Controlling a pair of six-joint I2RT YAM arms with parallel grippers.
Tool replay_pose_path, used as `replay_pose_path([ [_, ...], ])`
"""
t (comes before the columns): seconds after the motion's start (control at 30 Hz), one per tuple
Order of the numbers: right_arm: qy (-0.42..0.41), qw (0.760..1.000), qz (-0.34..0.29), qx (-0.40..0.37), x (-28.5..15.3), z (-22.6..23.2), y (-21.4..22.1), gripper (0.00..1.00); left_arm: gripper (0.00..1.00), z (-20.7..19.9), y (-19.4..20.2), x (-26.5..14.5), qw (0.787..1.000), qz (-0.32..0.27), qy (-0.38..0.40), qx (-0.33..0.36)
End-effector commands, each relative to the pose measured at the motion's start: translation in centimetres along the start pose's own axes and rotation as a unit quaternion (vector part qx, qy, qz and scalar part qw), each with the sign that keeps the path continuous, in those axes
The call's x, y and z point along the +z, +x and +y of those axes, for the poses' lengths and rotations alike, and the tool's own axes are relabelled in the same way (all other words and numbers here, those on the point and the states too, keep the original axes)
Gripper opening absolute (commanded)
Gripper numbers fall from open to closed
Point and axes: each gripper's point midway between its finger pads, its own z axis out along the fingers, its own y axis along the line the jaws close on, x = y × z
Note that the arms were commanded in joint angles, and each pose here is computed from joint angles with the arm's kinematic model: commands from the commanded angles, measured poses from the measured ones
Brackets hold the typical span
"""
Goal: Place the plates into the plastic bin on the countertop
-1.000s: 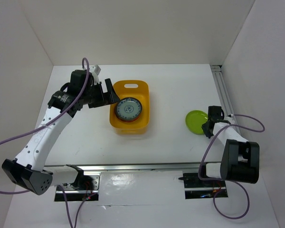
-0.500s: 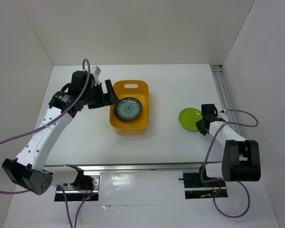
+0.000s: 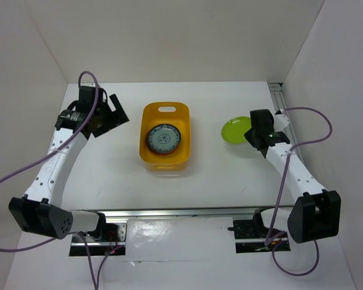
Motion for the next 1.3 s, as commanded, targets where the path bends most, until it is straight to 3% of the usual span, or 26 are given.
replay_pose_path([
  [0.0, -0.054, 0.996, -0.066, -0.008, -3.3, 4.7, -3.9, 0.00, 1.00, 1.4, -1.6, 1.2, 0.999, -0.011, -0.042, -0.031],
  [0.13, -0.119, 0.987, -0.105, -0.029, -6.9, 10.3, -5.5, 0.00, 1.00, 2.7, -1.9, 2.5, 0.997, -0.001, -0.061, -0.050],
  [0.27, -0.216, 0.968, -0.102, -0.081, -9.8, 16.4, -3.9, 0.00, 1.00, 4.7, -2.0, 3.8, 0.994, 0.002, -0.097, -0.058],
  [0.37, -0.289, 0.941, -0.061, -0.165, -10.7, 21.1, 0.4, 0.00, 1.00, 5.8, -2.1, 4.7, 0.991, 0.006, -0.111, -0.068],
  [0.47, -0.296, 0.923, -0.025, -0.243, -10.0, 23.6, 5.7, 0.00, 1.00, 7.0, -2.2, 5.4, 0.989, 0.016, -0.121, -0.083],
  [0.67, -0.301, 0.905, 0.025, -0.301, -8.2, 25.1, 12.9, 0.00, 1.00, 7.5, -3.9, 5.8, 0.989, 0.012, -0.111, -0.099],
  [0.93, -0.307, 0.893, 0.045, -0.326, -7.3, 26.0, 15.7, 0.00, 1.00, 8.3, -4.0, 5.5, 0.989, 0.009, -0.103, -0.104],
  [1.0, -0.312, 0.889, 0.046, -0.333, -7.6, 26.3, 16.3, 0.09, 1.00, 8.2, -3.8, 5.5, 0.990, 0.011, -0.096, -0.100],
  [1.1, -0.322, 0.884, 0.046, -0.337, -8.2, 26.7, 16.5, 0.55, 1.00, 7.9, -3.7, 5.3, 0.992, 0.011, -0.086, -0.095],
  [1.13, -0.329, 0.880, 0.043, -0.341, -8.8, 27.1, 16.5, 0.62, 1.00, 7.9, -3.7, 5.3, 0.992, 0.011, -0.086, -0.095],
  [1.17, -0.335, 0.879, 0.039, -0.336, -9.3, 27.7, 16.1, 0.76, 1.00, 7.7, -3.7, 5.0, 0.992, 0.010, -0.079, -0.095],
  [1.27, -0.354, 0.870, 0.032, -0.342, -10.9, 28.8, 15.8, 0.94, 1.00, 7.9, -4.5, 4.5, 0.992, -0.004, -0.082, -0.097],
])
